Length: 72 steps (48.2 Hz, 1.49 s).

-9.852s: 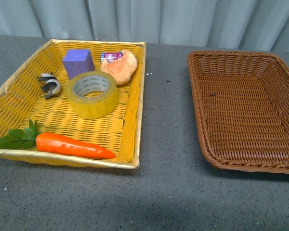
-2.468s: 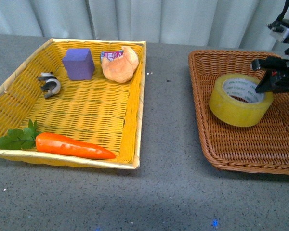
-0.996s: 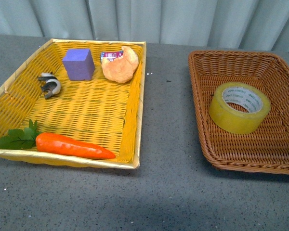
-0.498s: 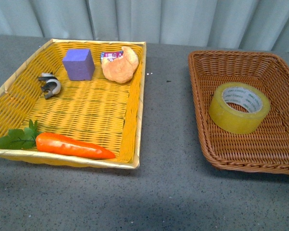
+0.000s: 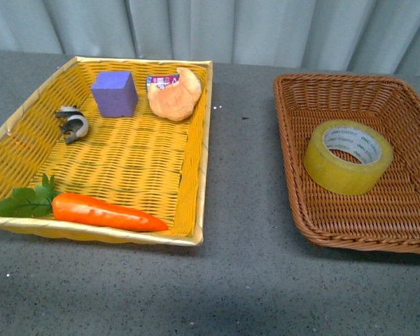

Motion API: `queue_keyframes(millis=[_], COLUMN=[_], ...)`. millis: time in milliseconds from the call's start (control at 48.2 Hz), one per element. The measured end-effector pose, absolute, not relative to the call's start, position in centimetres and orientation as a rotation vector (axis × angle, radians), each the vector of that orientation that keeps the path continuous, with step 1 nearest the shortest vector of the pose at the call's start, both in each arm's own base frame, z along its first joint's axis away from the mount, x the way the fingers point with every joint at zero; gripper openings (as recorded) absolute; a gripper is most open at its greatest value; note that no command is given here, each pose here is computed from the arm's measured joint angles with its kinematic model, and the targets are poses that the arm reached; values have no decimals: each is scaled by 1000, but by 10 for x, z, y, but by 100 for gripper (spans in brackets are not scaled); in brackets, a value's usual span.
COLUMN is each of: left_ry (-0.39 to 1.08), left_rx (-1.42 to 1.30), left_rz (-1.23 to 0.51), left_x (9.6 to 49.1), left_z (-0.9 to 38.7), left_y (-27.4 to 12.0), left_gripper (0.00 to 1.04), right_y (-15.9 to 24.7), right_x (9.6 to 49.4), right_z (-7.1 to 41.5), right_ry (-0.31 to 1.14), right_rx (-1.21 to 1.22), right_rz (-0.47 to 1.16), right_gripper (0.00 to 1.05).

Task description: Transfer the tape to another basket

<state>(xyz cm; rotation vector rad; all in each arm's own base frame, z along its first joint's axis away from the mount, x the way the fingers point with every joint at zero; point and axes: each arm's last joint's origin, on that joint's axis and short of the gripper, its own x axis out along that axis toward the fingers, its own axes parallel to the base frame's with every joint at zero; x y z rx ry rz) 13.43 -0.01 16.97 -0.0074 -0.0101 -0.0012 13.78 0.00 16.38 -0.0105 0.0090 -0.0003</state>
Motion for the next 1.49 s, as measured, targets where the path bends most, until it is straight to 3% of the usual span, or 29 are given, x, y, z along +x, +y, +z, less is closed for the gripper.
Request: queue_keyframes(millis=[1390, 1493], left_ry=[-13, -13], left_rx=[-7, -7], left_rz=[-1, -1], left_x=[97, 97], left_z=[169, 169], left_y=[0, 0], left_gripper=[4, 20], right_y=[0, 0], right_x=[98, 98], right_z=[165, 165], right_ry=[-2, -2], right_rx=[-10, -10], right_rz=[1, 1], right_gripper=[1, 9])
